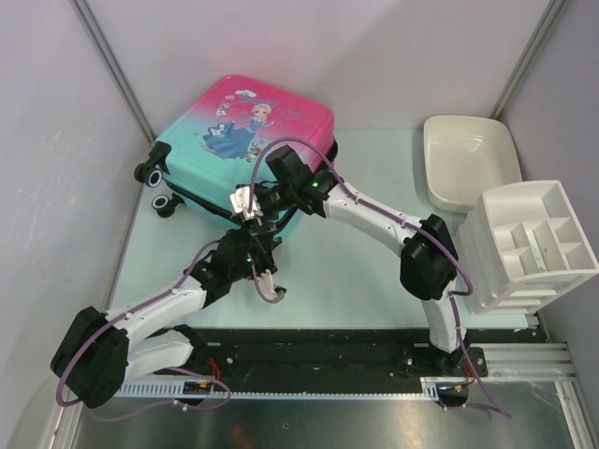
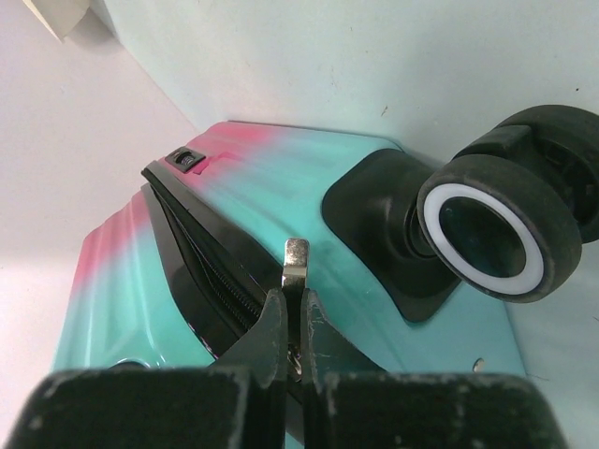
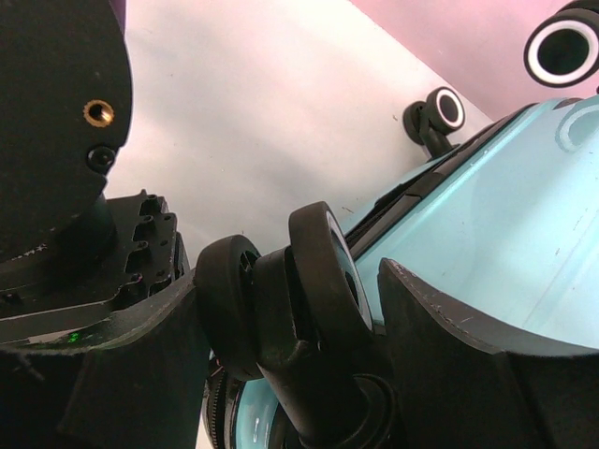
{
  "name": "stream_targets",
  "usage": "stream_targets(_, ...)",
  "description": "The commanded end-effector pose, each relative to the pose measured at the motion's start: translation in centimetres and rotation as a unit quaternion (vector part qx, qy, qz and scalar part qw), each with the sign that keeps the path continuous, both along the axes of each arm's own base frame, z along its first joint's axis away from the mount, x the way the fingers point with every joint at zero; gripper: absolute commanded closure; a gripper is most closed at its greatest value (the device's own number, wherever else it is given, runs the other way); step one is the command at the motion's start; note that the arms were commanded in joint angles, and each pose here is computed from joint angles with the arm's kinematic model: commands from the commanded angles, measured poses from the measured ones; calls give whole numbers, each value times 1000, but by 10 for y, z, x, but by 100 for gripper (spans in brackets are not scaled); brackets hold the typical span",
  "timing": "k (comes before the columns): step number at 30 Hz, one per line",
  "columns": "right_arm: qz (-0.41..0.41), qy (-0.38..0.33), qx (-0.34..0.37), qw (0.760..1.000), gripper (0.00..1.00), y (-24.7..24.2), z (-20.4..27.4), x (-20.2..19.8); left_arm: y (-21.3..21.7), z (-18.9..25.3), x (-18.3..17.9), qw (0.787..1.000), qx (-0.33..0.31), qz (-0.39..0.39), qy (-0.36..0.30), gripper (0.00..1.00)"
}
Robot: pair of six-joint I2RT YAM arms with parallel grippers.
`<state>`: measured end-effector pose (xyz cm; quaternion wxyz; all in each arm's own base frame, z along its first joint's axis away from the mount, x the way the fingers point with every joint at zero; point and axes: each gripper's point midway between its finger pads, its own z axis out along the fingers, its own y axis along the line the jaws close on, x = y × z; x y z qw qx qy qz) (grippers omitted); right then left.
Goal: Open, take out, and arrange the luggage
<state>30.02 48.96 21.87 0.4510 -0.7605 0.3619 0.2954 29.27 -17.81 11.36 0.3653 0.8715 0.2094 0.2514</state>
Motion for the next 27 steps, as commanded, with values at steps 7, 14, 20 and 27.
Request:
stream_targets(7,-187,121,-31,974,100,-52,-22,66,59,-28,2,989,128,67,-16,100)
stream_targets(14,-194,117,-28,974,100,-62,-21,70,93,-49,-20,983,150,106,12,100)
stream_targets(20,-192,119,-27,974,100,-67,-21,67,119,-62,-23,976,156,149,36,100)
stream_targets(27,-191,120,-23,974,100,-68,-16,66,112,-29,-3,979,31,193,57,90)
